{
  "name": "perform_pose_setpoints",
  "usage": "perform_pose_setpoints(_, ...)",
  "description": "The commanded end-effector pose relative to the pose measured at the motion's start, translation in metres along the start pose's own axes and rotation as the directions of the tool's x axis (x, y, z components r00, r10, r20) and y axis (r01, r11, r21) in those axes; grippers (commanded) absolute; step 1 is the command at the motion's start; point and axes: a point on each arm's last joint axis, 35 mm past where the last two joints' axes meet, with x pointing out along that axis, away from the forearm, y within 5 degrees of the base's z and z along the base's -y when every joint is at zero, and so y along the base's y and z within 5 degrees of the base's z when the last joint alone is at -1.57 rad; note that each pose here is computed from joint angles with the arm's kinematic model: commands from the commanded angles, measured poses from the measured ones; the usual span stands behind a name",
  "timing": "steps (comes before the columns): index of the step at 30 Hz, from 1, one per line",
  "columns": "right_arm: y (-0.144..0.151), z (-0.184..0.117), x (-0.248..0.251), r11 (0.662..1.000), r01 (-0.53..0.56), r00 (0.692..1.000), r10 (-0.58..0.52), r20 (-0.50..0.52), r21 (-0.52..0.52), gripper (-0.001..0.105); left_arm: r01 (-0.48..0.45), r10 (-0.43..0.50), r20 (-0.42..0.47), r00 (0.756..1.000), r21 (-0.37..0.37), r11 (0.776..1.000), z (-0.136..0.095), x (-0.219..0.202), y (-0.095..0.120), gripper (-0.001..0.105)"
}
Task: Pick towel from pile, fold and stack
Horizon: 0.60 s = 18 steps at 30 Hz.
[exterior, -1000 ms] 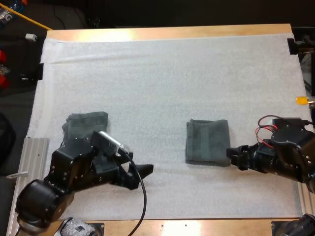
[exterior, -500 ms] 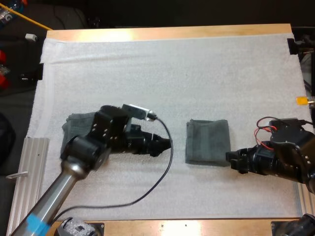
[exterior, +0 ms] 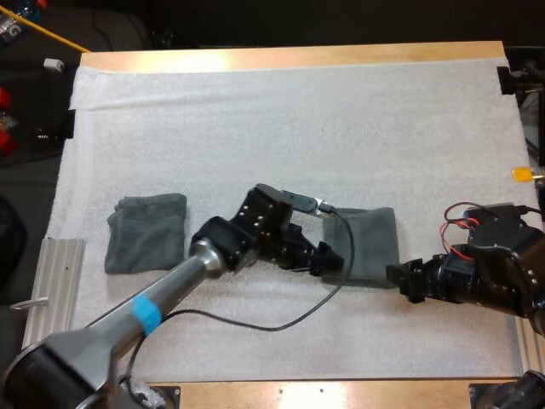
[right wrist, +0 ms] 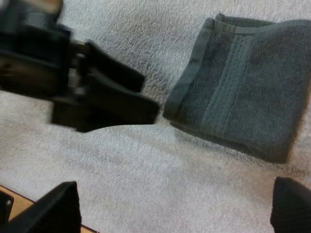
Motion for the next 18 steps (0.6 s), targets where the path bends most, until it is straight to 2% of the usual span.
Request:
perform_pose_setpoints(1, 0.001, -0.001, -0.003, 1.000, -0.011, 1.000, 0.011, 0.004, -0.016, 0.077, 0.011, -0.010, 0.016, 1.000, -0.019, 1.000, 0.004, 0.005, 0.001, 0.071)
perform_pose_setpoints(8, 0.001, -0.001, -0.003, 1.000, -0.007, 1.000, 0.007, 0.005, -0.016, 0.077, -0.024, 0.021, -0.044, 0.999, -0.079, 0.997, 0.004, 0.035, 0.019, 0.071)
perform_pose_setpoints(18, 0.000, -0.001, -0.003, 1.000, 0.013, 1.000, -0.013, 0.009, -0.016, 0.077, -0.020, 0.005, -0.107, 0.994, -0.138, 0.990, -0.002, 0.055, 0.025, 0.069)
